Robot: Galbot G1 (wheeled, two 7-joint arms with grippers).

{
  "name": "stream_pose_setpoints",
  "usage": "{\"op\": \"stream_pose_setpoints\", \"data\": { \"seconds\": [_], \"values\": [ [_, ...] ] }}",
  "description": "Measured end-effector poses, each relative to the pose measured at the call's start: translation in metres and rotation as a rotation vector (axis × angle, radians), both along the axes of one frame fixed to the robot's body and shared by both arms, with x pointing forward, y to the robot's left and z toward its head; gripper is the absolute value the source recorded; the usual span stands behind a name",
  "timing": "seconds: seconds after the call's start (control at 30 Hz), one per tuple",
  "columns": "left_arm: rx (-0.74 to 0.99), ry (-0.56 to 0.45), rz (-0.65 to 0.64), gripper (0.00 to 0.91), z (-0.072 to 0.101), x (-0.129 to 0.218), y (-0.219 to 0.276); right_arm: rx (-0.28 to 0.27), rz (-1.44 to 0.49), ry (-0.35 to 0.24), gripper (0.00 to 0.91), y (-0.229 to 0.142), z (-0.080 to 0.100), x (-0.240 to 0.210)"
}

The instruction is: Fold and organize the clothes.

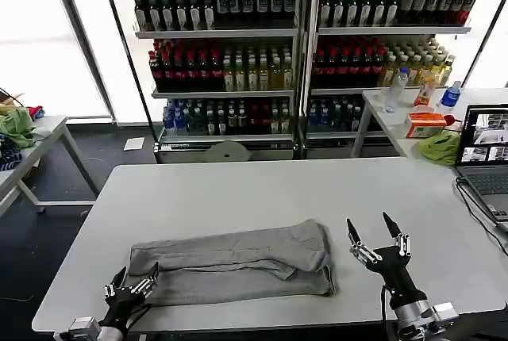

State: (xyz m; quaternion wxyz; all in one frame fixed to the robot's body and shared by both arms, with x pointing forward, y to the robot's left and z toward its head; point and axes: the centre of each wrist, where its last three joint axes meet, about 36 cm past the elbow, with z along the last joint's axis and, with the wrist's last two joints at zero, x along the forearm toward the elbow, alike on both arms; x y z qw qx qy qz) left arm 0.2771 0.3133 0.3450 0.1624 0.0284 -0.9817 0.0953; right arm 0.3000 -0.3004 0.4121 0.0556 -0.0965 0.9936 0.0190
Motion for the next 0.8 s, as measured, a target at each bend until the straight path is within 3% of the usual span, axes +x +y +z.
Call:
{"op": "stream_pose_setpoints", "data": {
  "seconds": [0.8],
  "values": [
    [-0.024,0.023,0.012,0.0,-0.011,-0.001,0.004,0.022,0.005,-0.021,0.907,0.0,0.004,0.004]
  ]
}}
